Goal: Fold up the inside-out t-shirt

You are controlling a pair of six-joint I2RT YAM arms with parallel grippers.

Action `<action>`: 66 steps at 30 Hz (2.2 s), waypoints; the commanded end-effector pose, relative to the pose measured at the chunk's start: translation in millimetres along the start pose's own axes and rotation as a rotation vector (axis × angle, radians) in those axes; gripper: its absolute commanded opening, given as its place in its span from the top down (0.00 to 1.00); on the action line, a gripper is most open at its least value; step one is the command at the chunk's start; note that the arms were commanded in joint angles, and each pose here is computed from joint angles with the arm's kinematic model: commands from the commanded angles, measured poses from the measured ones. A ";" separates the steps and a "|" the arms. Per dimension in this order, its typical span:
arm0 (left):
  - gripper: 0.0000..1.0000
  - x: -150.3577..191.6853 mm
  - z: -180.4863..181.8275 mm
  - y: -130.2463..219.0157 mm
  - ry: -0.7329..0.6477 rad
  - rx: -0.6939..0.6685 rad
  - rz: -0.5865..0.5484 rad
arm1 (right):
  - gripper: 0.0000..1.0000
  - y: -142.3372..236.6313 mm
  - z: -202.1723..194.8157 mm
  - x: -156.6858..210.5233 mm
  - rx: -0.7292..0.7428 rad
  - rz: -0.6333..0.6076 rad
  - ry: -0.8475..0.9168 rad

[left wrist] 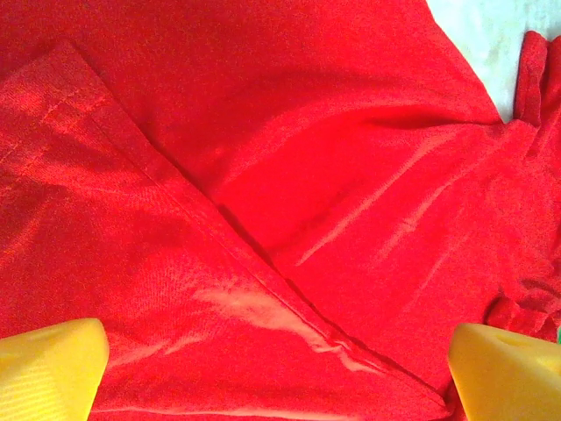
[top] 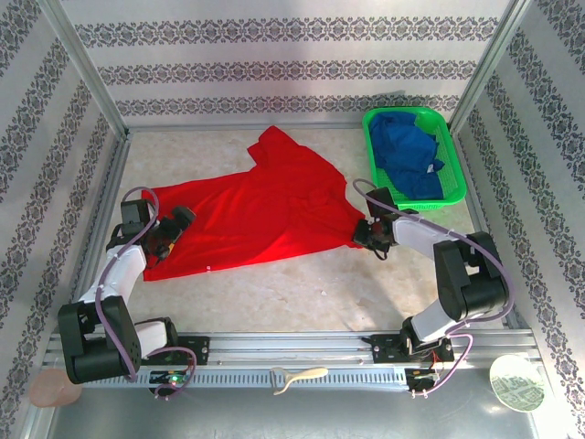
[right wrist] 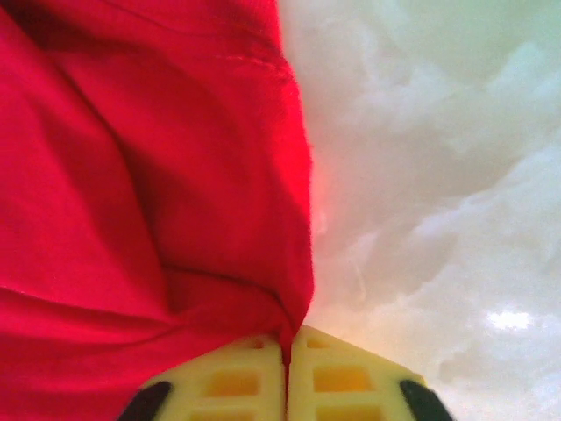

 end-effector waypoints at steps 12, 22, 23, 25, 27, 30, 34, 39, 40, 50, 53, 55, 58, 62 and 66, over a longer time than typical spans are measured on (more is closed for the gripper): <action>0.00 11.6 -17.4 23.4 -0.035 0.071 0.032 | 1.00 39.0 -30.4 101.8 0.000 0.040 -0.077; 0.00 9.9 -31.8 37.5 -0.144 0.050 0.033 | 0.59 111.3 1.5 27.6 -0.030 -0.180 0.061; 0.00 7.2 -33.8 36.6 -0.158 0.038 0.030 | 0.59 111.1 9.3 12.4 -0.033 -0.177 0.093; 0.00 1.3 -36.8 32.3 -0.183 0.009 0.026 | 0.59 106.7 27.5 -14.9 -0.059 -0.173 0.165; 0.00 -7.8 -38.3 27.1 -0.212 -0.041 0.009 | 0.58 93.9 41.0 -37.6 -0.052 -0.150 0.219; 0.00 -17.4 -40.7 14.8 -0.239 -0.099 0.018 | 0.57 67.2 55.4 -61.7 -0.035 -0.084 0.278; 0.00 -17.4 -37.2 -6.9 -0.244 -0.144 0.071 | 0.56 34.8 65.8 -75.8 0.001 -0.028 0.318; 0.00 -15.3 -26.3 -28.0 -0.223 -0.172 0.089 | 0.56 8.2 66.8 -79.6 0.017 0.018 0.326; 0.00 -15.7 -25.2 -30.3 -0.218 -0.178 0.090 | 0.56 4.6 66.6 -80.0 0.019 0.026 0.328; 0.00 -29.4 -17.8 -19.5 -0.245 -0.299 -0.017 | 0.57 -12.6 55.5 -80.0 0.088 0.063 0.318; 0.00 -37.3 -12.4 -12.8 -0.277 -0.371 -0.075 | 0.57 -12.6 49.5 -77.3 0.103 0.059 0.309; 0.00 -38.7 -9.6 -13.8 -0.288 -0.397 -0.074 | 0.58 -10.2 48.5 -76.1 0.095 0.044 0.298; 0.07 -39.2 -4.8 -20.3 -0.313 -0.439 -0.037 | 0.62 -5.2 50.8 -74.4 0.062 0.013 0.284; 0.34 -41.0 -1.4 -30.3 -0.348 -0.483 0.000 | 0.66 -4.4 53.9 -71.3 0.021 0.002 0.268; 0.36 -40.9 0.9 -40.1 -0.378 -0.525 0.023 | 0.64 -4.2 58.3 -71.7 -0.010 -0.007 0.264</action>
Point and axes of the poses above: each hand's point on the last joint's axis, 136 mm out from that joint toward the fingers, its own y axis back along the fingers, its own z axis along the line the jaws close on, x = y × z, the point moved 5 cm from there along y, back along the fingers, and after that the axes turned 15 degrees about y, right-handed, at the moved point
